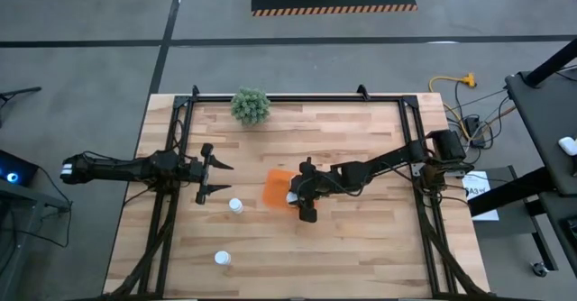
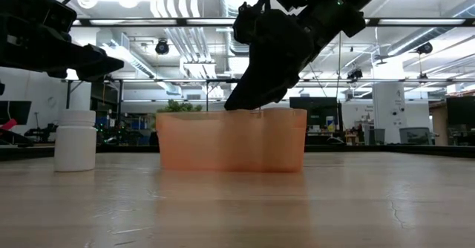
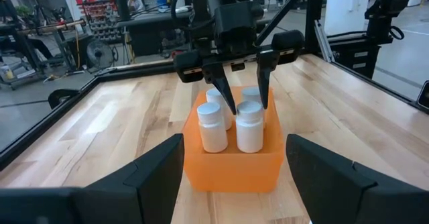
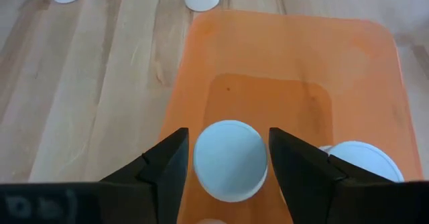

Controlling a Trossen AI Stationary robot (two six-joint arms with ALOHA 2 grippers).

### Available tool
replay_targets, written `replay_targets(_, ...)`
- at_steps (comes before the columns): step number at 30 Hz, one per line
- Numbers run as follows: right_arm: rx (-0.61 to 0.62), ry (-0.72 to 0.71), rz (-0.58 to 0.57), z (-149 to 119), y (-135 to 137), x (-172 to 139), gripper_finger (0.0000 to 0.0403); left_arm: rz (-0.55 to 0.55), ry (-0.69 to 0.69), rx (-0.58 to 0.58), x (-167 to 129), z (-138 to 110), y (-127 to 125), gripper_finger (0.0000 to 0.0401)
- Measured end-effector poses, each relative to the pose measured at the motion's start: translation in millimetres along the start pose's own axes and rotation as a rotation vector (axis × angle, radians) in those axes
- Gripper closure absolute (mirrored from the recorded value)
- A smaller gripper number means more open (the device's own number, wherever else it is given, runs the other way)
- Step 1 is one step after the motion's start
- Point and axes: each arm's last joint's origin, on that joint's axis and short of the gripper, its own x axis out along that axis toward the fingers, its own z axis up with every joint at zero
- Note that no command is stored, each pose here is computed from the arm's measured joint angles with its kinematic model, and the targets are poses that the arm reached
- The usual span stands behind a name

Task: Pick and place pill bottles into a basket
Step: Put the bottom pill bottle into the bin

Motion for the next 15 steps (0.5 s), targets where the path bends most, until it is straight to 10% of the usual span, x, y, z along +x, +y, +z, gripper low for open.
replay_targets(15,-0.022,-0.042,0.008,16.5,3.1,-5.6,0.0204,0.000,0.000,0.000,0.0,0.0,0.0,0.0156)
